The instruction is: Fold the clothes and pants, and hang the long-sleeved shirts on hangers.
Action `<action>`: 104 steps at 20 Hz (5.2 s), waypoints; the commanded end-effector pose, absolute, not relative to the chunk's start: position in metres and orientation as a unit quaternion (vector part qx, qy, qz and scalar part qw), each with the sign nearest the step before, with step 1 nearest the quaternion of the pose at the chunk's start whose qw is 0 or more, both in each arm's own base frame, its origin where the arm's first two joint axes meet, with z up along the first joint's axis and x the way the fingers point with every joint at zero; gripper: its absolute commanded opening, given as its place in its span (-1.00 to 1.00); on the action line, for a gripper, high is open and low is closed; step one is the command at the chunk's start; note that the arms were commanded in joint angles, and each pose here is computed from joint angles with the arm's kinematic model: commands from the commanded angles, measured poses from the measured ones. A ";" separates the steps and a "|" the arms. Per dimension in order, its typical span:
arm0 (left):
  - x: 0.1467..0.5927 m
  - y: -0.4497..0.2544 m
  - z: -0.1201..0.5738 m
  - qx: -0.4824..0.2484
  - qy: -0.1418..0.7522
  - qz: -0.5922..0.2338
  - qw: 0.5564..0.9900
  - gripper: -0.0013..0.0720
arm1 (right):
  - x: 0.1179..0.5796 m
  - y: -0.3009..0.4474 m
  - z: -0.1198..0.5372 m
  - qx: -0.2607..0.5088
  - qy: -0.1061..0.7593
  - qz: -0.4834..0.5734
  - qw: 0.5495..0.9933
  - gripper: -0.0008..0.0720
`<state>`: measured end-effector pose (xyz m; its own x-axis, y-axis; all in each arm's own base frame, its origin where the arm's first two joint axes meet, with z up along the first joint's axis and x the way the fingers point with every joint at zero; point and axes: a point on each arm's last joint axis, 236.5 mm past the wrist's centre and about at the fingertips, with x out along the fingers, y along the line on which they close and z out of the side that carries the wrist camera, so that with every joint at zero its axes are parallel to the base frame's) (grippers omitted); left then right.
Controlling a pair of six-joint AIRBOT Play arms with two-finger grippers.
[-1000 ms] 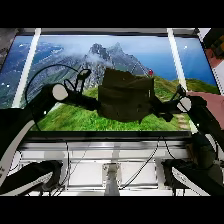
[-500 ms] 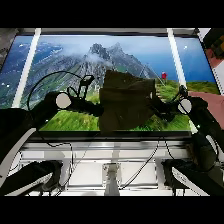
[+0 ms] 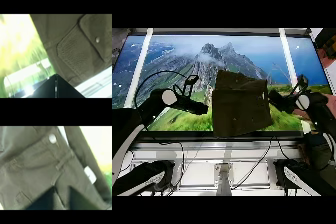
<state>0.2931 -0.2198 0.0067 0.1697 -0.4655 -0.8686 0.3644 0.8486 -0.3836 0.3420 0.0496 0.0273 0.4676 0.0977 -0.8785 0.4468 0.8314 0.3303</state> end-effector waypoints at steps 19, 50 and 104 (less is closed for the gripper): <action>0.254 -0.308 0.001 -0.510 0.423 -0.160 0.731 -0.94 | 0.304 0.093 0.007 0.298 0.510 0.039 0.806 -0.88; 0.206 -0.257 -0.088 -0.311 0.630 -0.259 0.663 0.20 | 0.272 0.105 0.003 0.259 0.580 0.075 0.768 0.35; 0.297 -0.258 -0.049 -0.367 0.551 -0.285 0.694 -0.93 | 0.238 0.088 -0.062 0.306 0.733 0.230 0.562 -0.51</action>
